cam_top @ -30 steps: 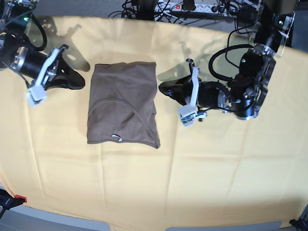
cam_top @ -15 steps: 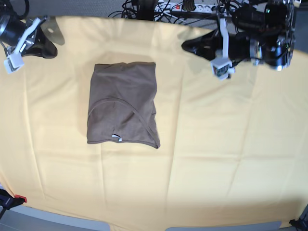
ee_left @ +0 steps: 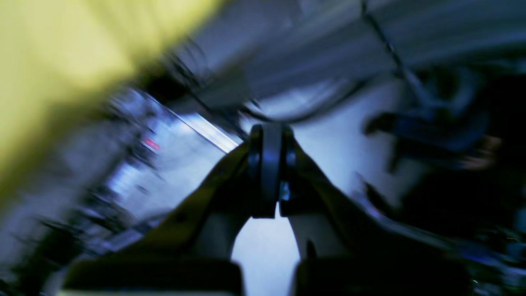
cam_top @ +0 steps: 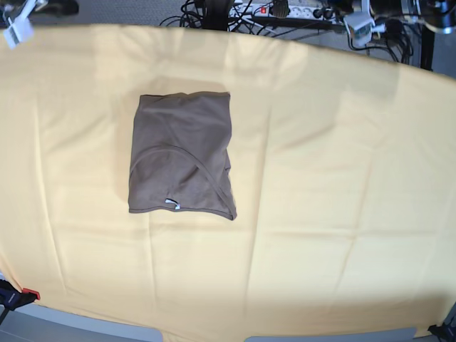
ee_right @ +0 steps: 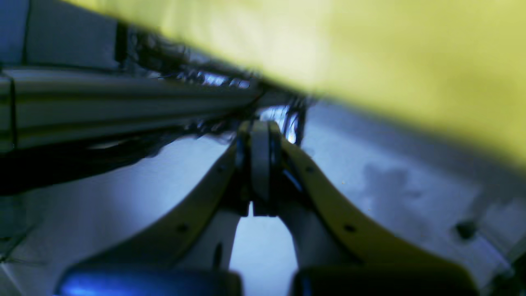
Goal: Fold the T-shirt properly
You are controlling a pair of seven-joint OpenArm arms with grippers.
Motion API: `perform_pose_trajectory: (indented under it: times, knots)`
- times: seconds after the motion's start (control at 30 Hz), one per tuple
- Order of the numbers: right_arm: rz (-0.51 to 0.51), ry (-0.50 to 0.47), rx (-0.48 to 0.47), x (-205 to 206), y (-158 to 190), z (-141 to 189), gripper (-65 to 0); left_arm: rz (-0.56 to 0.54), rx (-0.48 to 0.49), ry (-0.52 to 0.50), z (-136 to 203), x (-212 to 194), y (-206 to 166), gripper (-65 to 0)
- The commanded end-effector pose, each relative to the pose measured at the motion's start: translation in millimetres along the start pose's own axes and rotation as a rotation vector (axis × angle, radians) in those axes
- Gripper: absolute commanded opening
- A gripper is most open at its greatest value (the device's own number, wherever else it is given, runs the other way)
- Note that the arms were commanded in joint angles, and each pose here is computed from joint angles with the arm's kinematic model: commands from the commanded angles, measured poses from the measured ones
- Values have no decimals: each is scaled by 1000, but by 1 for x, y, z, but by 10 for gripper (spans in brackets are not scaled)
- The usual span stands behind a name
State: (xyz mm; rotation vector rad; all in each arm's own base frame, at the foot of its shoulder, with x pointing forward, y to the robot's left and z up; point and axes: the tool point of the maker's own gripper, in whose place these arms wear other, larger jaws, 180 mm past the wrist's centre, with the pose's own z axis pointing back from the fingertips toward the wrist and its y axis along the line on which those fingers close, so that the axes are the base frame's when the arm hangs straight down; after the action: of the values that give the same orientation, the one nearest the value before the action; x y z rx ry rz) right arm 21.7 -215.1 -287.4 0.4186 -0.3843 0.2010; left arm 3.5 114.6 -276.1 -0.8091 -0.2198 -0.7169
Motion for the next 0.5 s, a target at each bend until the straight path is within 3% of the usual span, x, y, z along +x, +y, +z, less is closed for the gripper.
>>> perform_pose_trajectory:
  times: [0.0, 0.23, 0.47]
  knots:
    - [-14, 2, 10, -4, 6, 4, -650, 11, -31, 33, 1, -10, -12, -650]
    - [-236, 120, 96, -65, 22, -2, -650, 193, -58, 75, -9, -49, -41, -650]
    - [-520, 190, 292, -122, 37, -52, -650, 365, -154, 106, -56, -91, -43, -650]
